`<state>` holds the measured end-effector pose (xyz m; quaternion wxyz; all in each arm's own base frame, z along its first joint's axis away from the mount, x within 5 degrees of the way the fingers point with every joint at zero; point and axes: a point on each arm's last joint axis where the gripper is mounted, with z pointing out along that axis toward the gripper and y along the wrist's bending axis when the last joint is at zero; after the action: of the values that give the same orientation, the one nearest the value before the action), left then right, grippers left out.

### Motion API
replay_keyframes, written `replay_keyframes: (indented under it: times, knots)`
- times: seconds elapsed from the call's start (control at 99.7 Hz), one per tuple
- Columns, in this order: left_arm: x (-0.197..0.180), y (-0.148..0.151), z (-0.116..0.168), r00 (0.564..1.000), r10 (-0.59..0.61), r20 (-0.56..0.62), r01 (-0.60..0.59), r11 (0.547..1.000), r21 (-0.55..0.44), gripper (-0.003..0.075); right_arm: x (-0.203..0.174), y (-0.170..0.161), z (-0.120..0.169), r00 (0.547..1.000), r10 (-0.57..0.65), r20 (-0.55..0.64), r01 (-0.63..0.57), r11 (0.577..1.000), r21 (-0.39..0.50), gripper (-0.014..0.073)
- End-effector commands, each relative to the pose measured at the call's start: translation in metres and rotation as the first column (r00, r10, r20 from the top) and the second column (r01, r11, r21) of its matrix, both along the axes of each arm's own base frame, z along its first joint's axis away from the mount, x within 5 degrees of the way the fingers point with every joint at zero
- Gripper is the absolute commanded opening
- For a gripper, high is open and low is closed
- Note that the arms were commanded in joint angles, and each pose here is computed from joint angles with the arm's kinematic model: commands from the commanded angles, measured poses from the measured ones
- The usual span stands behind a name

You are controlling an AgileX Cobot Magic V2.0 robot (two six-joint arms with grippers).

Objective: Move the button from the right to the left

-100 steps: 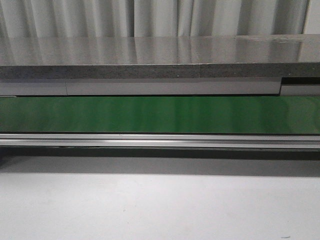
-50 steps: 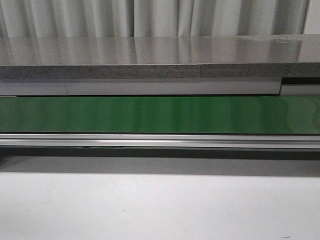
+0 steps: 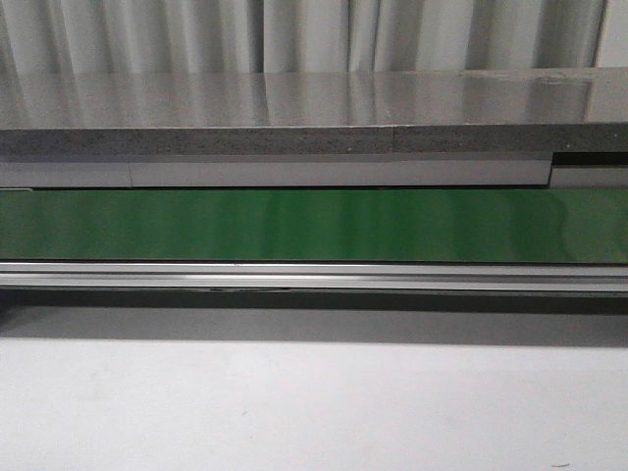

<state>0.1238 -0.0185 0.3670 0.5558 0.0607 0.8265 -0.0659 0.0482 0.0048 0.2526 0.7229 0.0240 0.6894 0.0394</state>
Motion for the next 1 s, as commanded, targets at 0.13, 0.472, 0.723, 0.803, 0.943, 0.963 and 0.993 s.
replay_keyframes:
  times: [0.13,0.472,0.723,0.803,0.943,0.963,0.993]
  knots:
    - [-0.024,0.005,-0.01,0.99,0.043,0.134,-0.04,0.999,-0.027,-0.002,-0.001,-0.003,0.014,0.996,-0.03,0.084,0.029,1.0,0.01,-0.0066]
    - [-0.053,0.009,-0.053,0.96,0.079,0.268,-0.072,0.997,-0.034,-0.002,-0.001,-0.003,0.014,0.996,-0.03,0.084,0.029,1.0,0.01,-0.0066]
    - [-0.067,0.018,-0.092,0.866,0.189,0.463,-0.166,0.982,-0.09,-0.002,-0.001,-0.003,0.014,0.996,-0.03,0.084,0.029,1.0,0.01,-0.0066]
    - [-0.068,0.019,-0.109,0.871,0.208,0.445,-0.172,0.978,-0.121,-0.002,-0.001,-0.003,0.014,0.996,-0.03,0.084,0.029,1.0,0.01,-0.0066]
    - [-0.069,0.019,-0.133,0.858,0.208,0.469,-0.169,0.978,-0.124,-0.002,-0.001,-0.003,0.014,0.996,-0.03,0.084,0.029,1.0,0.01,-0.0066]
    - [-0.069,0.019,-0.137,0.857,0.207,0.472,-0.169,0.978,-0.122,-0.002,-0.001,-0.003,0.014,0.996,-0.03,0.084,0.029,1.0,0.01,-0.0066]
    - [-0.07,0.019,-0.141,0.852,0.206,0.482,-0.169,0.978,-0.121,-0.002,-0.001,-0.003,0.014,0.996,-0.03,0.084,0.029,1.0,0.01,-0.0066]
